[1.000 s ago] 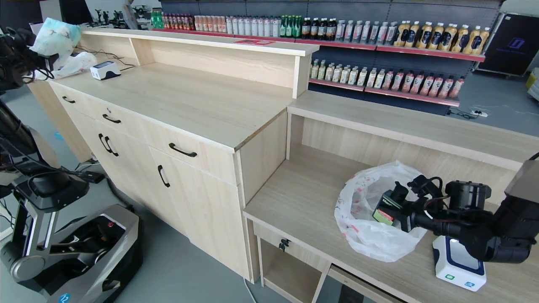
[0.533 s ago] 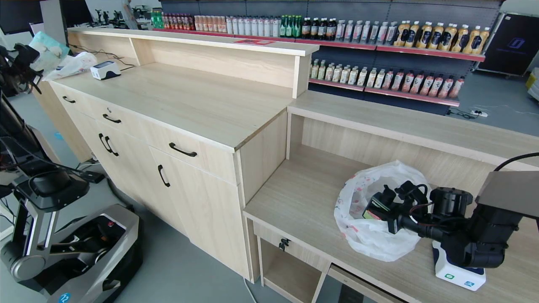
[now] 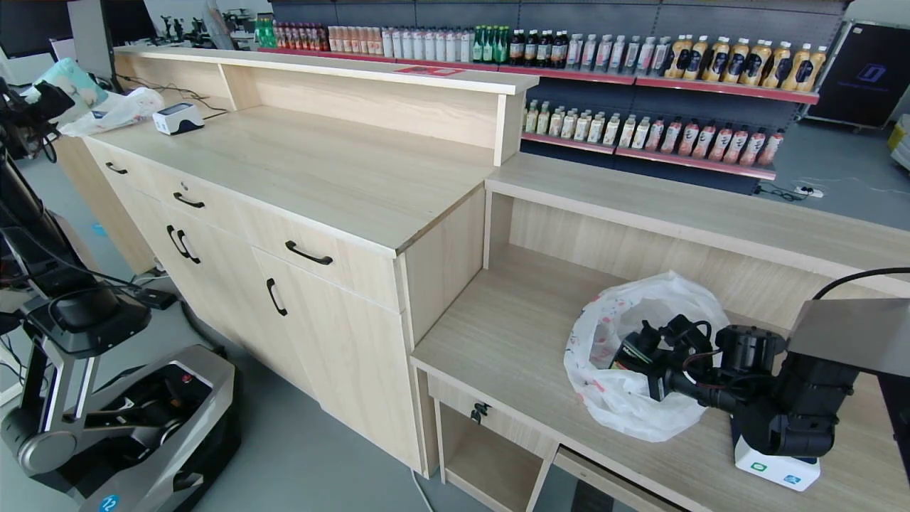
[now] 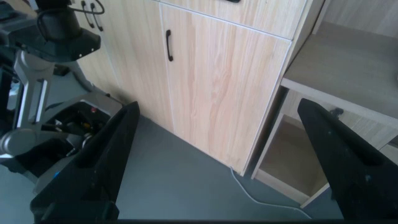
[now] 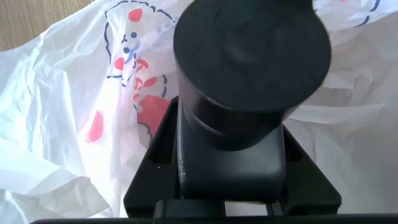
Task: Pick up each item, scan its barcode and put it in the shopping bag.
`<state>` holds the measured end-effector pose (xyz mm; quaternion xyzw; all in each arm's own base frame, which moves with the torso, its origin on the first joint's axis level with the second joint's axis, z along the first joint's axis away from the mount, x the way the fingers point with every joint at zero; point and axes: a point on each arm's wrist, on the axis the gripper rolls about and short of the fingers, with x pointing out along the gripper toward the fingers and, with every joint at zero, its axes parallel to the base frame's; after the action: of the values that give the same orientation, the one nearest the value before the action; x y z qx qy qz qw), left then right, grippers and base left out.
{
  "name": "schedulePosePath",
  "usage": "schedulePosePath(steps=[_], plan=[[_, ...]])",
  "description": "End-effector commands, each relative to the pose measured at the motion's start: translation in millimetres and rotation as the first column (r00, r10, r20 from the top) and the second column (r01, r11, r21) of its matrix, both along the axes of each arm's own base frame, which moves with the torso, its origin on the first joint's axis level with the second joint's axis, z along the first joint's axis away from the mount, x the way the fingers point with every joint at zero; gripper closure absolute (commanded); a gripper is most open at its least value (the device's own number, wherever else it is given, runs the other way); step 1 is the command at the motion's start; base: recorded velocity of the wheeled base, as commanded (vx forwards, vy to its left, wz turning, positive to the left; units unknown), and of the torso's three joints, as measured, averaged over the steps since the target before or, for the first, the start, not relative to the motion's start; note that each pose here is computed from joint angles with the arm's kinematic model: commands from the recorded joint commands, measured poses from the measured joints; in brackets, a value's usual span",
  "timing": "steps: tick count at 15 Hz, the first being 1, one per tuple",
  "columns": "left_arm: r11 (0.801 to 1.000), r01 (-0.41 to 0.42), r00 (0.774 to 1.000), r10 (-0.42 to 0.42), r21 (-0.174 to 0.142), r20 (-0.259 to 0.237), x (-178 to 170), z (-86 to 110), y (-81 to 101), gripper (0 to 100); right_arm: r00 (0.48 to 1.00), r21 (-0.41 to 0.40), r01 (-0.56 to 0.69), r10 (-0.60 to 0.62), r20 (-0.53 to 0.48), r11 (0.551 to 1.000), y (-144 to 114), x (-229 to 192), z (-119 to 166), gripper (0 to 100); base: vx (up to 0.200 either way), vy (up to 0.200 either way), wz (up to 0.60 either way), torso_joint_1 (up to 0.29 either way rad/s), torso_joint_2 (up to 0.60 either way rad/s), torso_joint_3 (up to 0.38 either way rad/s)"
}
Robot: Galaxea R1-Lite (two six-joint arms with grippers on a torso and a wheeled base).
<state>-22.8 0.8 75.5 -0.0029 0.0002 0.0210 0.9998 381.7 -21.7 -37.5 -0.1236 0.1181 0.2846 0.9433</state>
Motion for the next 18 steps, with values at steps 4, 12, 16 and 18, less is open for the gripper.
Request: schedulePosePath(steps=[4, 12, 16, 18], plan=[[1.000, -0.001, 1.000, 0.001, 0.000, 0.000, 0.0, 0.0, 0.0, 0, 1.000, 0.001, 0.000, 0.000, -0.022, 1.000, -0.2, -3.2, -4.8, 100, 0.000, 0.000, 0.00, 0.000, 0.00, 0.000], [1.000, -0.001, 1.000, 0.001, 0.000, 0.000, 0.0, 0.0, 0.0, 0, 1.000, -0.015, 0.004, -0.004, -0.028, 1.000, -4.0, -5.8, -8.0, 100, 0.000, 0.000, 0.00, 0.000, 0.00, 0.000], [1.000, -0.001, 1.000, 0.001, 0.000, 0.000, 0.0, 0.0, 0.0, 0, 0.999, -0.013, 0.011, -0.011, -0.034, 1.000, -6.3, -6.1, -5.4, 0, 0.000, 0.000, 0.00, 0.000, 0.00, 0.000], [1.000, -0.001, 1.000, 0.001, 0.000, 0.000, 0.0, 0.0, 0.0, 0, 1.000, -0.012, 0.013, -0.014, -0.017, 1.000, -6.9, -5.7, 1.9, 0, 0.000, 0.000, 0.00, 0.000, 0.00, 0.000]])
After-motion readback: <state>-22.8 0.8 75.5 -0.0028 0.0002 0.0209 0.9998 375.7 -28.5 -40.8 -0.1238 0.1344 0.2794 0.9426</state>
